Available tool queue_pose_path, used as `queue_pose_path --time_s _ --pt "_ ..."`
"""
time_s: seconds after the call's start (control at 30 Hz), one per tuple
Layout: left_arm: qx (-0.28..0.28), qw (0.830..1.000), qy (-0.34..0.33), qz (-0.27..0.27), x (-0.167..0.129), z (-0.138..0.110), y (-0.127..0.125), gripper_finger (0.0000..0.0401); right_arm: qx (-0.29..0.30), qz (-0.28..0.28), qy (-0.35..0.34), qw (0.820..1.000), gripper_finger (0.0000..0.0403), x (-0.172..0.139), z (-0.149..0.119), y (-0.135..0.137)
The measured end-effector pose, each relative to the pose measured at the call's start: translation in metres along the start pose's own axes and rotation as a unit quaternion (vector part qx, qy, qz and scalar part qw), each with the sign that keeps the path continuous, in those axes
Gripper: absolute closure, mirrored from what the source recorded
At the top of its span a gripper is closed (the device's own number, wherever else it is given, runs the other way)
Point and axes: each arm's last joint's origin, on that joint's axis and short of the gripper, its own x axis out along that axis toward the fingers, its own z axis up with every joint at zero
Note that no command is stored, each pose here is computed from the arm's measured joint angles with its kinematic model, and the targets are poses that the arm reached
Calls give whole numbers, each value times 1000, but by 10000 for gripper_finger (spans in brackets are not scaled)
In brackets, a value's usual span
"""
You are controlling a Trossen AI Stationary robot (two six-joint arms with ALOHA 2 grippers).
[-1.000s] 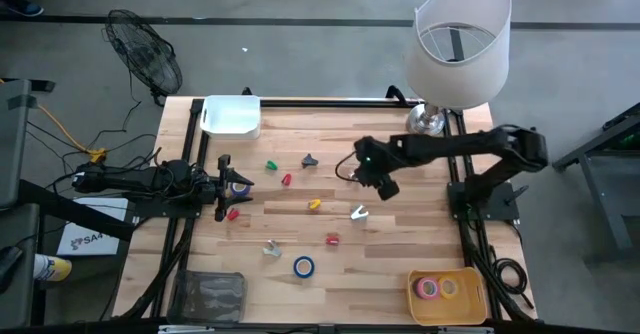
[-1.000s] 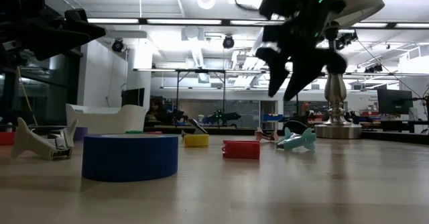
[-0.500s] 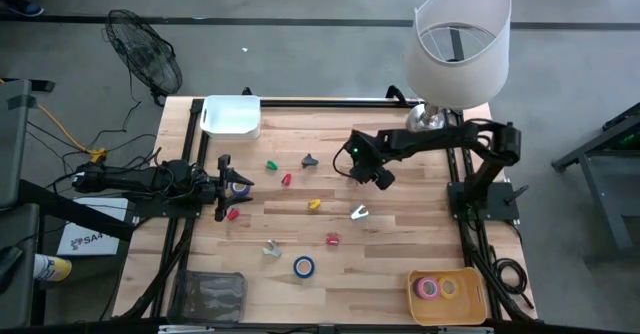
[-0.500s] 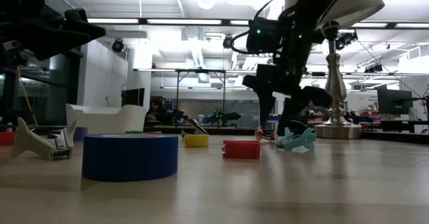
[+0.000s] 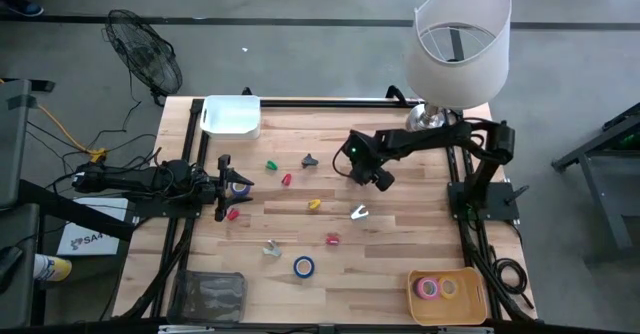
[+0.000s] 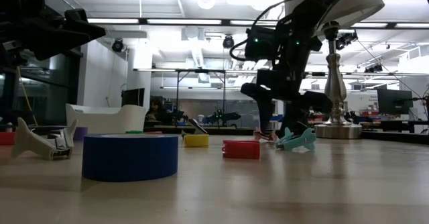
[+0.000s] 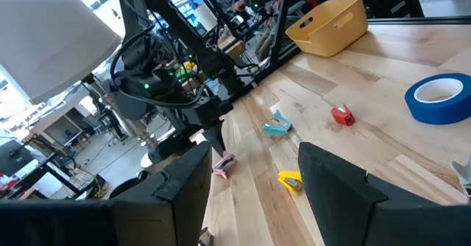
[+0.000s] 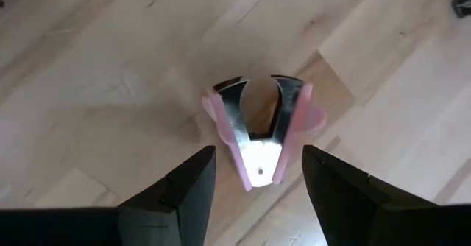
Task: Pick and place Stapler, Stapler remover, tape
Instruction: Put the pink staple remover into the black bin
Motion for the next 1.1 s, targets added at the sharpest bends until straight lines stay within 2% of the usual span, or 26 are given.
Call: queue_pose_path --time_s 0.33,0.57,0.7,0.8,0.97,1.1 --pt "0 1000 0 0 0 0 0 202 23 16 1 1000 217 11 -2 0" --pt "0 1000 0 0 0 0 0 202 64 24 6 998 284 11 -4 1" --pt "0 1000 0 0 0 0 0 202 109 24 9 994 325 11 -5 1" --pt "0 1000 0 0 0 0 0 202 158 21 12 987 328 11 -5 1" --pt "0 1000 0 0 0 0 0 202 241 -18 38 970 328 3 -2 1" --pt "0 1000 0 0 0 0 0 202 274 -86 42 957 328 -18 5 -1"
